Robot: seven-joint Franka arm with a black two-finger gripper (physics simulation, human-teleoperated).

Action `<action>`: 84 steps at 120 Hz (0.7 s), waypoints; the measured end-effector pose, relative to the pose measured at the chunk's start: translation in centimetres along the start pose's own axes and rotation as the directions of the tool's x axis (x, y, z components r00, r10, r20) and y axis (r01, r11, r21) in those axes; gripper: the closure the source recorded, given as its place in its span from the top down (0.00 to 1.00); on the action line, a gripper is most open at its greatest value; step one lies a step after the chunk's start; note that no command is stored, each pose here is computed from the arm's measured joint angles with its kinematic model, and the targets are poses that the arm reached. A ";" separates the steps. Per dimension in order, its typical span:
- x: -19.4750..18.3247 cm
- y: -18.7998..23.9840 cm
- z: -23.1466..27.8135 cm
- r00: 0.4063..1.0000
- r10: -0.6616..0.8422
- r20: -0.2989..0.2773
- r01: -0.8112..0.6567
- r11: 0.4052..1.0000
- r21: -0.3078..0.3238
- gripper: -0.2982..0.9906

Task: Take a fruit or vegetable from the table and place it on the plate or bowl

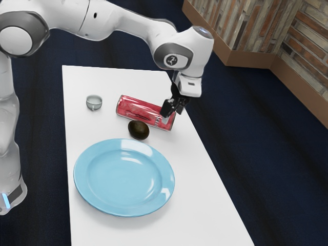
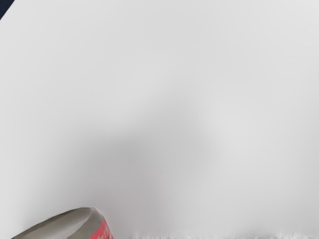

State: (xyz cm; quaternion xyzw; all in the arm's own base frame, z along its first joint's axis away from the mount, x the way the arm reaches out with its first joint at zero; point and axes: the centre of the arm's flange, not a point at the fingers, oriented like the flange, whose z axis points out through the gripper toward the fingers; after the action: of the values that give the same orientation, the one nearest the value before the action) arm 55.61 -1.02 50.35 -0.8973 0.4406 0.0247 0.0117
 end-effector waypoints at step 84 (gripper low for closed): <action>2.9 8.3 1.5 0.965 0.264 0.006 -0.264 0.964 0.019 0.77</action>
State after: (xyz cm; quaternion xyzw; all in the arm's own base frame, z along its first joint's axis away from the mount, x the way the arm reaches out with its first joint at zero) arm 50.70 -8.33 48.65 -0.8305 0.5563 0.0233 0.0181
